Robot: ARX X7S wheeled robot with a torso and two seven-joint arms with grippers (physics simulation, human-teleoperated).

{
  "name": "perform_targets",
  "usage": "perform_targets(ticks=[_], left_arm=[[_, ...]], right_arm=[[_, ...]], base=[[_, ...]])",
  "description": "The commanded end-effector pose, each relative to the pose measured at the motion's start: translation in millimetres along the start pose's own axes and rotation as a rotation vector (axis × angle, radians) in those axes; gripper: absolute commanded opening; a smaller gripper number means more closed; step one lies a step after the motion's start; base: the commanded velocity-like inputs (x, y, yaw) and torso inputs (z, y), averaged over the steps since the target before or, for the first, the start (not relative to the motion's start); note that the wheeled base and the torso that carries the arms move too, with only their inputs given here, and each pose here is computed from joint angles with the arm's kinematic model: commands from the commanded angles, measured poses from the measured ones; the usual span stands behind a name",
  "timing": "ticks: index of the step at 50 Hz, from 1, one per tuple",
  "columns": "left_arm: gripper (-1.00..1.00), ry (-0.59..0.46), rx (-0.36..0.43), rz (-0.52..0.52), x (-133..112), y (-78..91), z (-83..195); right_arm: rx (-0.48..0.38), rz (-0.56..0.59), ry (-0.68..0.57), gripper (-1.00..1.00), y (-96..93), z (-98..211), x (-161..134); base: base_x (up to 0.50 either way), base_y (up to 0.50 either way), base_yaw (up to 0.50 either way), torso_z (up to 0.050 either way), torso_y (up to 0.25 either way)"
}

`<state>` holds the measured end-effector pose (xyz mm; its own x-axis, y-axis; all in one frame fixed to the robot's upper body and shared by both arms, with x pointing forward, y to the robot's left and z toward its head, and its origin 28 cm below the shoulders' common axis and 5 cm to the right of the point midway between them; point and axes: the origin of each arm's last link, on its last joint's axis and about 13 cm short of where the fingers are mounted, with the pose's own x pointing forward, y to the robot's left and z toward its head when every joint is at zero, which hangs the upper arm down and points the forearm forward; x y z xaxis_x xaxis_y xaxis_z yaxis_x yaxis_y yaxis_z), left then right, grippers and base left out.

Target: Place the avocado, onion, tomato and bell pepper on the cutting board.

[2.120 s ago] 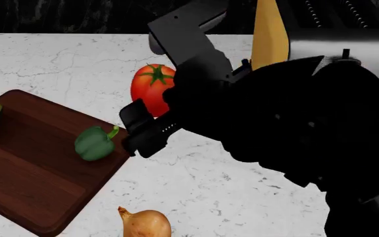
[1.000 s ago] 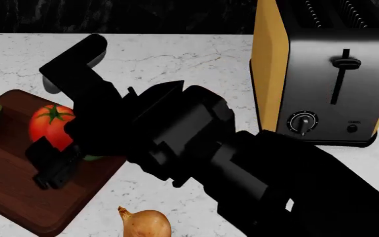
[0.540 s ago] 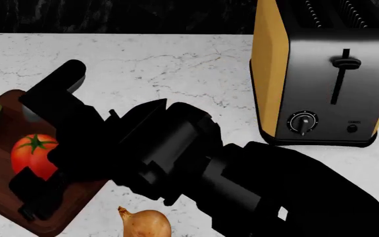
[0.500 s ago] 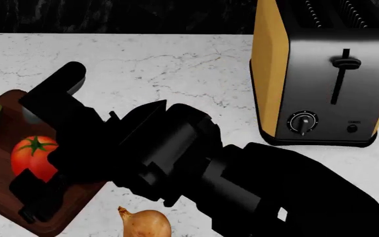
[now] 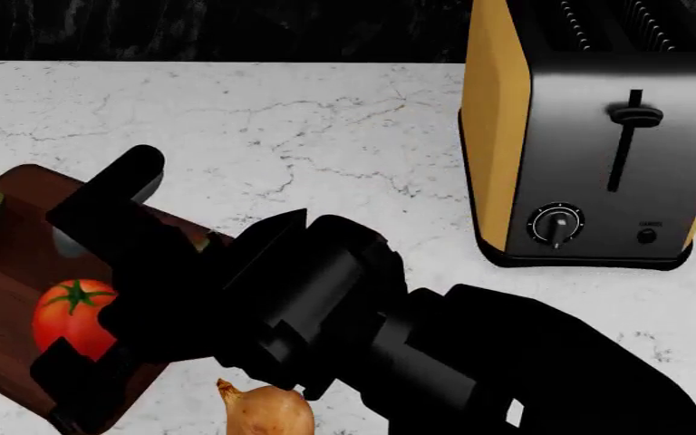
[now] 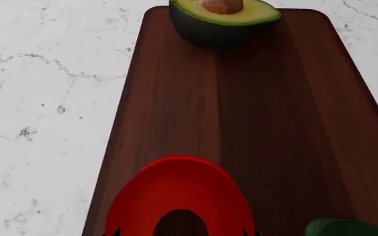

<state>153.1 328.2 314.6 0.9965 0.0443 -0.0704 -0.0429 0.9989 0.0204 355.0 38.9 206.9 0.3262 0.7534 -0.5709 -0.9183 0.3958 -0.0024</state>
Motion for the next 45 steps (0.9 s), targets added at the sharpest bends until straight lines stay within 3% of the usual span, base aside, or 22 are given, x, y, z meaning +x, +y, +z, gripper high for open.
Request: perform_targets(ticks=[1,3,4,16,35,45], left_arm=[[1.0,-0.025,-0.022,-0.031,-1.8,2.2,1.9],[1.0,-0.025,-0.022,-0.031,-2.1,1.8,1.7],[1.0,-0.025,-0.023,-0.031,-2.2,1.7,1.8],[1.0,-0.024,-0.024,-0.031,-2.5,2.6,1.0],[1.0,-0.032,-0.022,-0.047,-0.2,-1.1,3.4],[1.0,-0.034,-0.018,-0.055,1.9,-3.4,4.6]], right_arm=[[-0.045,0.029,0.004,-1.0,3.3,3.4,4.2],[-0.046,0.029,0.002,-1.0,3.5,4.0,4.1],[-0.047,0.027,0.001,1.0,3.5,4.1,4.1],[-0.056,0.022,-0.006,1.0,4.4,8.1,2.4],[-0.108,-0.043,-0.102,1.0,5.7,48.3,-19.5],[-0.132,-0.131,-0.142,1.0,13.6,41.9,-52.3]], base=[[0.0,0.0,0.0,0.0,0.0],[0.0,0.0,0.0,0.0,0.0],[0.0,0.0,0.0,0.0,0.0],[0.0,0.0,0.0,0.0,0.0],[0.0,0.0,0.0,0.0,0.0],[0.0,0.0,0.0,0.0,0.0]])
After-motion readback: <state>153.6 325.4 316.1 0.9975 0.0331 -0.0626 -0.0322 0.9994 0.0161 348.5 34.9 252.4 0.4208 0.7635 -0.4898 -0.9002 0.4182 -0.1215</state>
